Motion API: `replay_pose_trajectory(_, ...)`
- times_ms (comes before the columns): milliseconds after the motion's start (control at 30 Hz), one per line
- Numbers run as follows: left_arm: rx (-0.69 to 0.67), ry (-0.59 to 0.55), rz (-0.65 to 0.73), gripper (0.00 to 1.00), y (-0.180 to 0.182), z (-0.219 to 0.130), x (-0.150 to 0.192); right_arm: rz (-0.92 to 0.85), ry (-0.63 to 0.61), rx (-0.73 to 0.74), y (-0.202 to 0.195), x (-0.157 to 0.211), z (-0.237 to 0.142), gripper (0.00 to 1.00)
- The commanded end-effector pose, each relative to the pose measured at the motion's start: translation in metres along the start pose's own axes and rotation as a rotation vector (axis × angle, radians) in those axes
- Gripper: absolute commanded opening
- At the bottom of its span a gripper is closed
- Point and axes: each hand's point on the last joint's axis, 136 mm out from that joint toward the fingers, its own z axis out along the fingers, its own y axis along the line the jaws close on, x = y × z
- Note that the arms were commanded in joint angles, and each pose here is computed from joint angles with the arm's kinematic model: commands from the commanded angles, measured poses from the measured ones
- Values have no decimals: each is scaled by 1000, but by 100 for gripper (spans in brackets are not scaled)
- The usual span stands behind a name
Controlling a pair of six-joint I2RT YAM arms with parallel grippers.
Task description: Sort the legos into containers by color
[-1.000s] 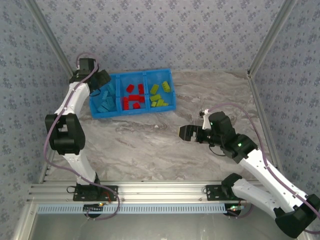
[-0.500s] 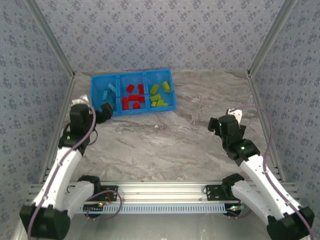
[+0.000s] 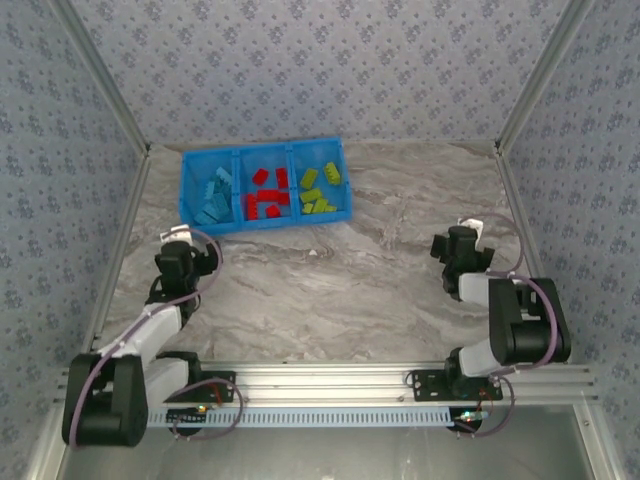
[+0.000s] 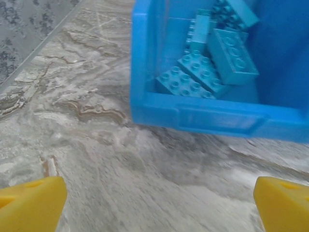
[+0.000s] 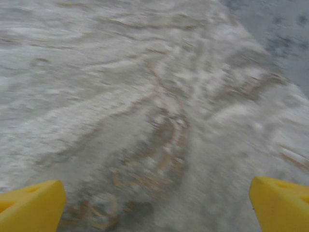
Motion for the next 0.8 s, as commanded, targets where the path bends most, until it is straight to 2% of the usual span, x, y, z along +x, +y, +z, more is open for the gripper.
replay_pose_trajectory(0,57,-162,-32,99,-3,16,-35,-23,-227,-209,30,-37,-4,100)
replay_pose_trajectory(67,132,-146,13,99,-12,31,-41,-17,-177,-193,26,-32,-3,100)
replay_pose_trajectory(100,147,-149,53,99,-16,39,-43,-23,-212,-185,27,-36,-4,100)
replay_pose_trajectory(167,152,-103,48,99,-16,59,-28,-40,-190,-175,28,-34,-3,100)
replay_pose_trajectory(200,181,-156,63,99,-22,63,-28,-40,-209,-160,28,-36,-5,100)
replay_pose_trajectory(267,169,-99,73,99,-21,60,-23,-37,-206,-156,27,-36,-4,100)
replay_pose_trajectory(300,168,-135,64,99,-21,61,-26,-36,-198,-167,27,-36,-4,100)
replay_pose_trajectory(367,163,-87,78,99,-22,63,-22,-41,-196,-183,30,-36,-4,100)
replay_pose_trajectory(467,147,-89,117,99,-29,65,-24,-48,-192,-204,33,-36,-4,100)
replay_pose_trajectory(767,146,-89,115,99,-28,65,-24,-51,-189,-208,34,-35,-3,100)
